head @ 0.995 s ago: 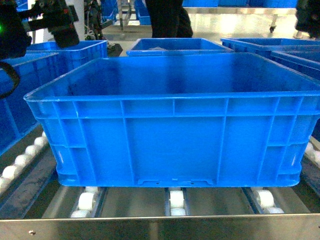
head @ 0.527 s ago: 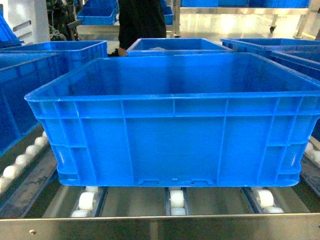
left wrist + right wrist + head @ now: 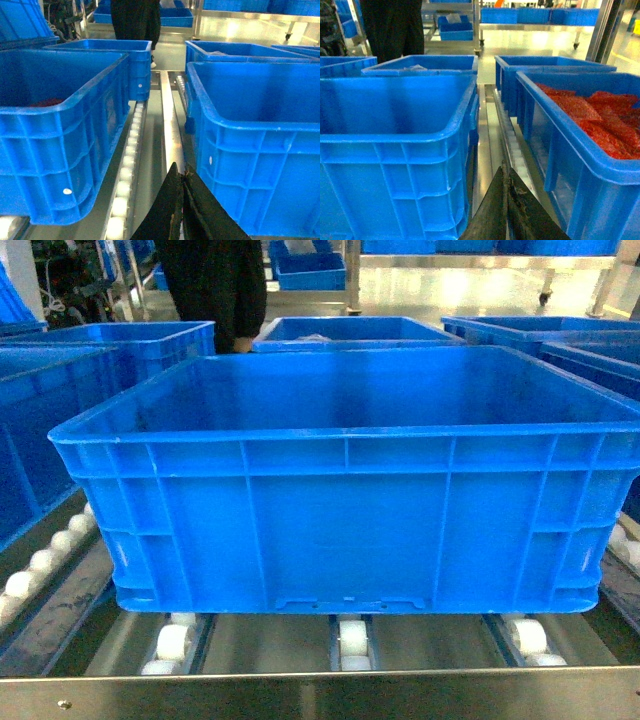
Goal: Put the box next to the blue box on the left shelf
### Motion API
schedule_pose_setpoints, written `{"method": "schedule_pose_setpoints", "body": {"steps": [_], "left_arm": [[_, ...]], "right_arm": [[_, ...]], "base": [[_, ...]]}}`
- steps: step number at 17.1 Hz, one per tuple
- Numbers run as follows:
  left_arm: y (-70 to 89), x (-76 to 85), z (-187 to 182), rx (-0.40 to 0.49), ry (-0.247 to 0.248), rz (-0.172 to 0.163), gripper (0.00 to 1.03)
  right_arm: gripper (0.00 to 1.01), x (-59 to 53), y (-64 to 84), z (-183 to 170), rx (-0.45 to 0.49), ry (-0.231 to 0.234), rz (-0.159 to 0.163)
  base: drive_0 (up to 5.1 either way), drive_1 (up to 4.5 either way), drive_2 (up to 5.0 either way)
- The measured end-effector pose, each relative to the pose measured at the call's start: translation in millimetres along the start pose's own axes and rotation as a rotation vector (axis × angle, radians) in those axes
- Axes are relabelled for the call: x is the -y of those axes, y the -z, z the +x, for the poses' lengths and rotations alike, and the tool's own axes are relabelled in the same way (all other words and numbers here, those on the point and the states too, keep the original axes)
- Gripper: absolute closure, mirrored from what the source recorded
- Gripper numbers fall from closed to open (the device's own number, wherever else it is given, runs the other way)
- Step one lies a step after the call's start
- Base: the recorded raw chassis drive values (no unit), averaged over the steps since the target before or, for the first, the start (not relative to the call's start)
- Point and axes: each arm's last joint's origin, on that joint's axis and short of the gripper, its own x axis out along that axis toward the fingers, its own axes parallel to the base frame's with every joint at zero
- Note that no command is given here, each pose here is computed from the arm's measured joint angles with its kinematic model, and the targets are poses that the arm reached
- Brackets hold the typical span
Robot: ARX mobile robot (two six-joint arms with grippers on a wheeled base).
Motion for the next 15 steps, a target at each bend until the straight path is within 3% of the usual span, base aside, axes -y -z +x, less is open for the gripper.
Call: {"method": "schedule_pose_setpoints", "body": {"steps": [1, 3, 6, 15], "left_arm": [[-0.1, -0.1, -5, 0.003, 0.0, 0.0, 1.01], [-7.7, 0.0, -12, 0.043, 0.0, 0.0, 1.01], [-3.8, 0.0, -22, 0.025, 0.0, 0.0, 1.01], [-11.8, 0.1, -42, 0.058, 0.0, 0.0, 1.01]], "right_arm": [[1.0, 0.0, 3.3, -4, 0.036, 0.0, 0.0], [1.0, 0.1, 15.7, -13, -0.034, 0.0, 0.0], [1.0, 0.0, 9.0, -22, 0.005, 0.0, 0.0], [1.0, 0.0, 3.5, -41, 0.018, 0.0, 0.0]], "base": [[0.0, 0.0, 0.0], [0.0, 0.0, 0.0], [0.0, 0.0, 0.0], [0.0, 0.0, 0.0]]}}
